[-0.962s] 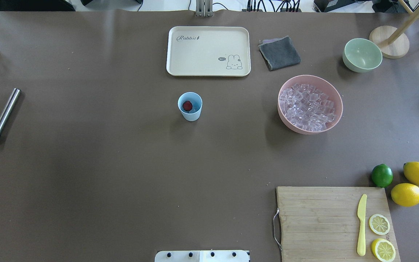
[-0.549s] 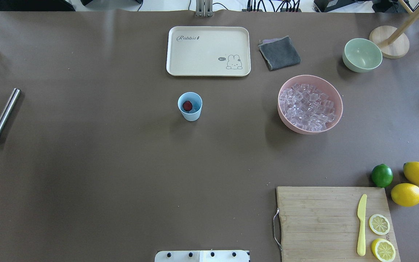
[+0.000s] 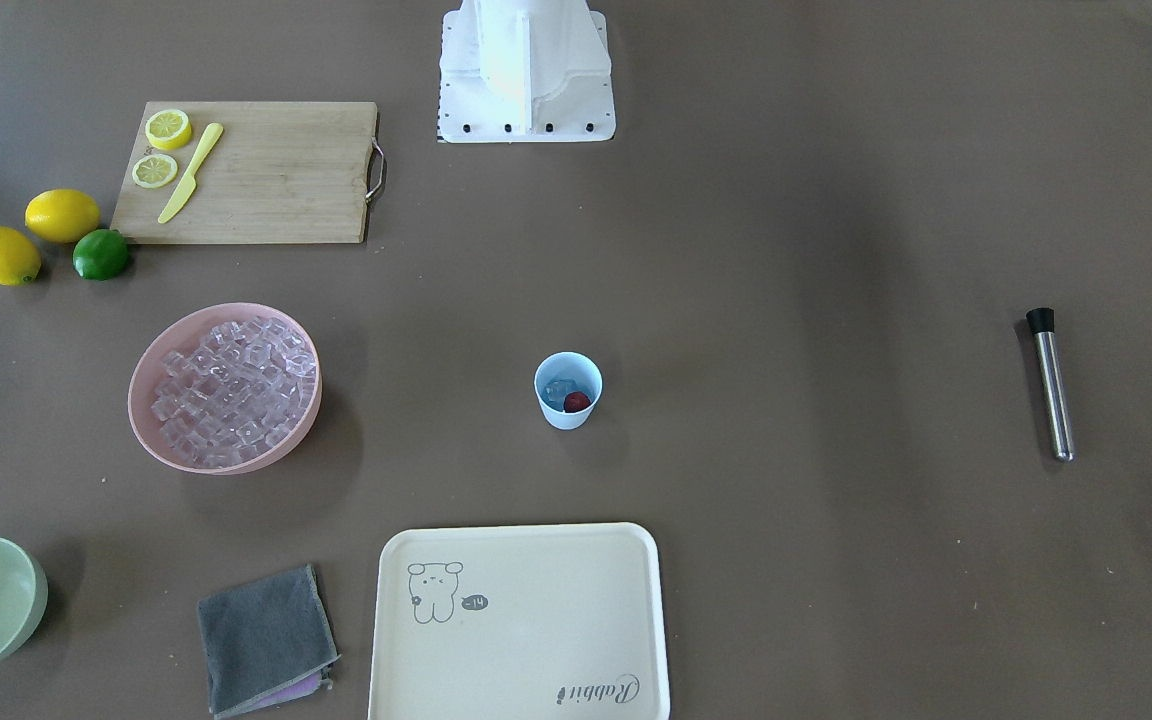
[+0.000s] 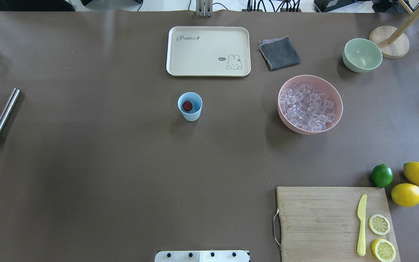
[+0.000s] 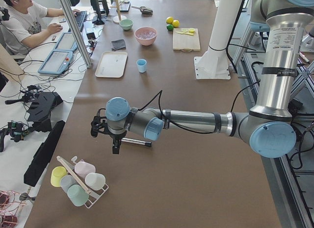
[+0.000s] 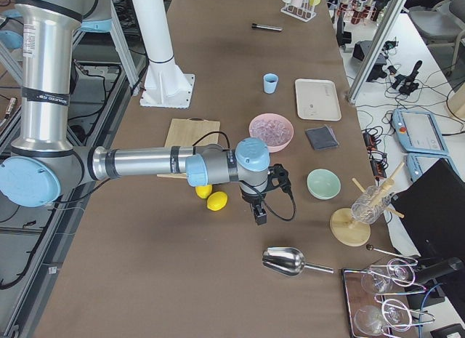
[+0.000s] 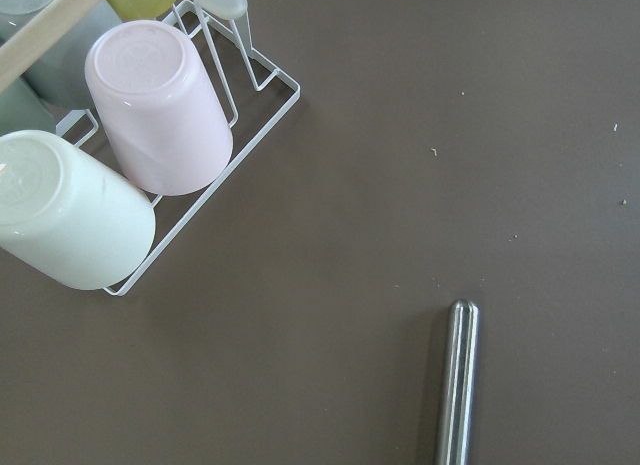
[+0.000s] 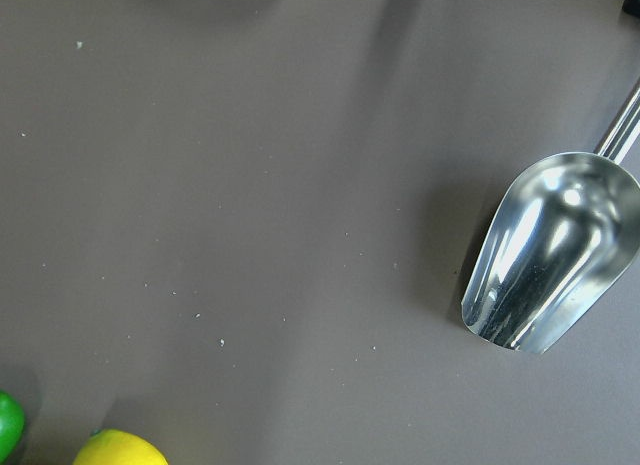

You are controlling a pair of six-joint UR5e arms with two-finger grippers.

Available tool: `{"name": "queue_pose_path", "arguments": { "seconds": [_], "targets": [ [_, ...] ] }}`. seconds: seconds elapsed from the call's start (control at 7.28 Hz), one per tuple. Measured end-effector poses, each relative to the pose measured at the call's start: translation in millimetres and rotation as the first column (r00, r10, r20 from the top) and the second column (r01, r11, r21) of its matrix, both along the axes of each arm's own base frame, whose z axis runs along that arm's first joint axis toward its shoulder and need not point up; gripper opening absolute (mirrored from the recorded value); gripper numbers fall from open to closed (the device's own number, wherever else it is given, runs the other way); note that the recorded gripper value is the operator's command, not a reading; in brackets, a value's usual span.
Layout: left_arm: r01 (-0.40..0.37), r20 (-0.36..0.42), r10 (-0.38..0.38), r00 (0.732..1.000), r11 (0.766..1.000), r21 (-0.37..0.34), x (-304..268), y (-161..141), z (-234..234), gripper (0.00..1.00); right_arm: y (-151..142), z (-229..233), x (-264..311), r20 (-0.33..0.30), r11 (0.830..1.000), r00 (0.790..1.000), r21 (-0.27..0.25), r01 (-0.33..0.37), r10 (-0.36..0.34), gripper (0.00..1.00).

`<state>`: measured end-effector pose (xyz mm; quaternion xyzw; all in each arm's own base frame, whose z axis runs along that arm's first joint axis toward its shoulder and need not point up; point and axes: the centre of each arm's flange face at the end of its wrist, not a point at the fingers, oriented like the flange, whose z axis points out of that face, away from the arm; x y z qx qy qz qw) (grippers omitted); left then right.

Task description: Mash ice and strawberries in cup

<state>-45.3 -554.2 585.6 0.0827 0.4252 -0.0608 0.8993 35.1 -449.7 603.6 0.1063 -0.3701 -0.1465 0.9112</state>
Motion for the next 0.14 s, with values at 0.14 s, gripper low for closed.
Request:
{"name": "queue_pose_path", "arguments": {
  "seconds": [0.14],
  "targets": [
    [0.005, 0.0, -0.005, 1.0, 1.0, -0.015, -3.6, -7.8, -11.4, 0.98, -0.1, 0.0, 0.1, 0.0, 1.0, 1.0, -0.001, -0.001, 0.001, 0.99]
  ]
}}
